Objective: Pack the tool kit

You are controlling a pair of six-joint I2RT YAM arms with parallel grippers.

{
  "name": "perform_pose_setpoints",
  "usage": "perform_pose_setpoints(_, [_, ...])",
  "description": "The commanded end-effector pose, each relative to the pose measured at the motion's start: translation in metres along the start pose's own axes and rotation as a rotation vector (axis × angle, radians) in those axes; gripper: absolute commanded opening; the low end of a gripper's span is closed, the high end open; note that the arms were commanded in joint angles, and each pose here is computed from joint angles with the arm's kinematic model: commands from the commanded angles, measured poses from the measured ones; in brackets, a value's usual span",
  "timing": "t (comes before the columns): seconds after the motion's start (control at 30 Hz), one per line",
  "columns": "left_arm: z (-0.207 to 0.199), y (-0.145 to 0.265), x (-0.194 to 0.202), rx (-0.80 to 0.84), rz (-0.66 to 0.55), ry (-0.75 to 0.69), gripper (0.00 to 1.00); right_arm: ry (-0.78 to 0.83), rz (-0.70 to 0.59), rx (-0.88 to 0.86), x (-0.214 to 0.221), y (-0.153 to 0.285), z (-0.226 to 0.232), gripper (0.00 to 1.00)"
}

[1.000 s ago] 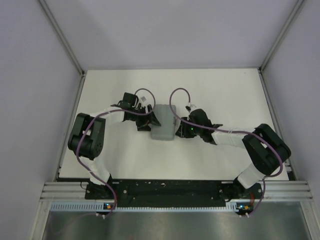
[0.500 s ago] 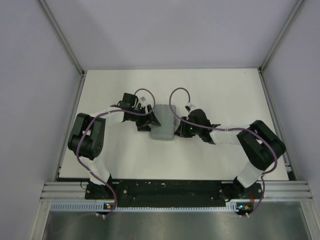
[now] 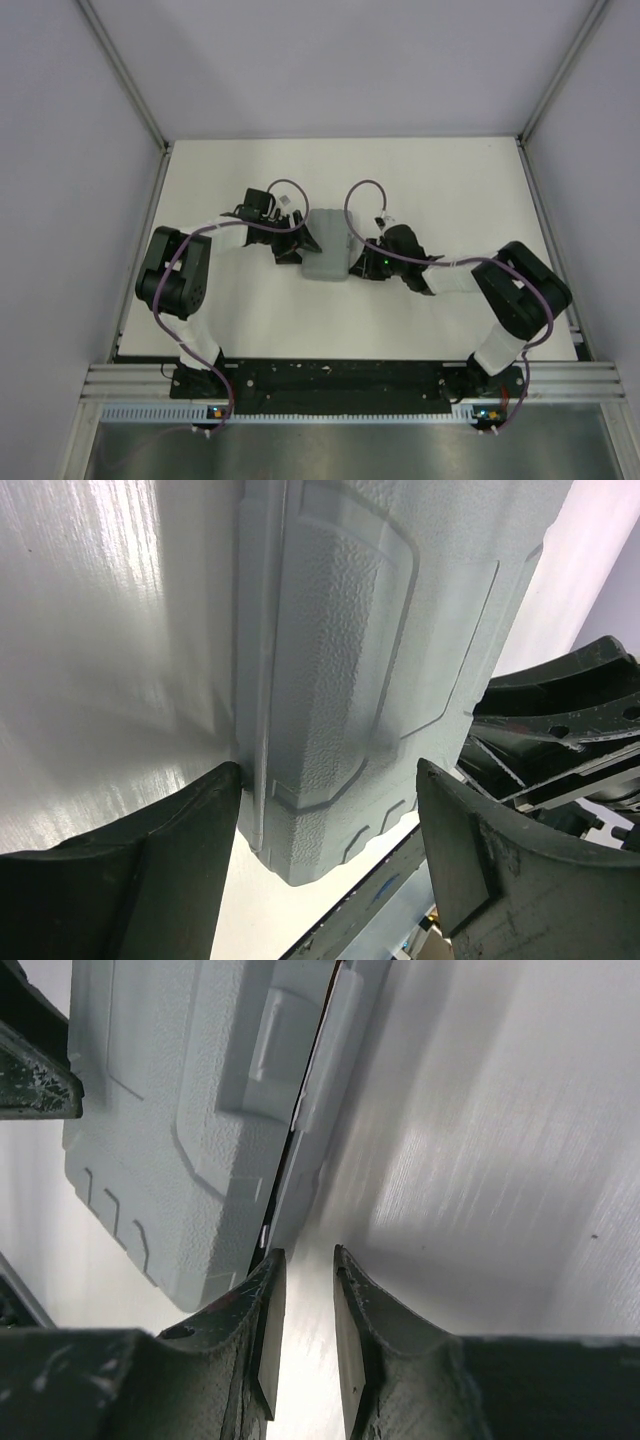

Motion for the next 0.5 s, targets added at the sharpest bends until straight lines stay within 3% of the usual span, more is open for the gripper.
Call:
perform_pose_setpoints(0.0, [-0.010,-0.001,-0.002,0.060,0.000,-0.024,0.74,-0.006,-0.069,-0.109,-0.016,0.013,0.019,0.26])
perform_pose_setpoints(0.47, [-0.010,-0.001,-0.003,0.053,0.000,-0.024,0.73,-0.024,-0.035,-0.093,-0.012,0.006,0.010,0.25])
Point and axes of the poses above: each gripper's point midway between its finger pads, its own y axis back along the fingers, its own z axis along the line the jaws close on, x = y × z, the point moved 9 cm from there along y, back along the fingers, and after that the axes turned 6 degrees about -y, right-handed, at the moved point
